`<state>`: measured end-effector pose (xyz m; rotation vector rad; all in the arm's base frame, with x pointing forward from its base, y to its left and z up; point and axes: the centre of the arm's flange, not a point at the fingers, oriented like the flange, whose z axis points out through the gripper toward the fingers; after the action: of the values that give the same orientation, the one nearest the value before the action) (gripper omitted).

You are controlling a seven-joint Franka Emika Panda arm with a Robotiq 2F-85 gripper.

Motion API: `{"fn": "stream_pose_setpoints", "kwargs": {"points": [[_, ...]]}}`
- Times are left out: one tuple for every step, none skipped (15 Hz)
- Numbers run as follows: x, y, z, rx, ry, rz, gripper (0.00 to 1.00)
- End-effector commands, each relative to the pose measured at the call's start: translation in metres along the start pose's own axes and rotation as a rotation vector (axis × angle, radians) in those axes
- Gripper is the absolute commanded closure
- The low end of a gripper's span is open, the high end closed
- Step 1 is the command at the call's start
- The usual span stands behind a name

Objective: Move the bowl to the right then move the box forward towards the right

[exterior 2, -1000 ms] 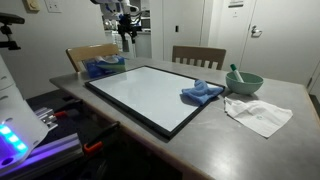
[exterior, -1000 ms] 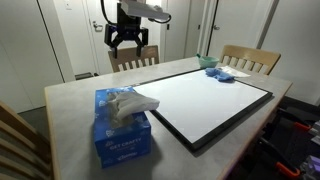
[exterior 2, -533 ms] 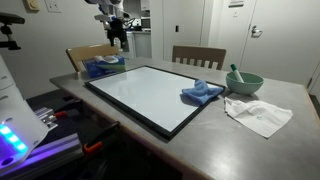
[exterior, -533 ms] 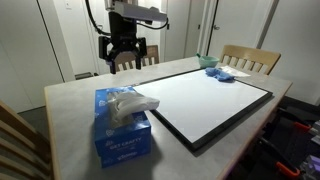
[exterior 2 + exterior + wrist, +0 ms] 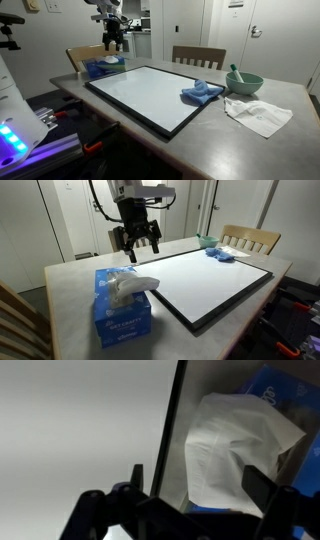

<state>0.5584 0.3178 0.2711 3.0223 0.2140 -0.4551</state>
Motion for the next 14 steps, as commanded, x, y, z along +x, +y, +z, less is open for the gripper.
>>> {"fn": "stream_pose_setpoints", "kwargs": {"points": [[0.016,0.011,0.011,-0.103,0.034,0.072,0.0],[0.023,0.014,0.016,-0.126,0.05,0.076,0.0],[0.028,0.015,0.02,-0.139,0.061,0.07,0.0],[0.033,0.014,0.022,-0.15,0.079,0.064,0.0],[0.037,0.013,0.024,-0.157,0.1,0.053,0.0],[0.04,0.01,0.024,-0.157,0.13,0.034,0.0],[0.043,0.007,0.024,-0.158,0.169,0.018,0.0],[0.046,0.004,0.022,-0.158,0.211,0.003,0.0],[0.049,0.0,0.021,-0.155,0.267,-0.018,0.0],[0.053,-0.004,0.018,-0.146,0.308,-0.037,0.0],[0.056,-0.009,0.017,-0.14,0.334,-0.048,0.0],[0.058,-0.011,0.016,-0.133,0.352,-0.06,0.0],[0.058,-0.013,0.014,-0.125,0.36,-0.065,0.0],[0.058,-0.015,0.013,-0.118,0.363,-0.071,0.0]]}}
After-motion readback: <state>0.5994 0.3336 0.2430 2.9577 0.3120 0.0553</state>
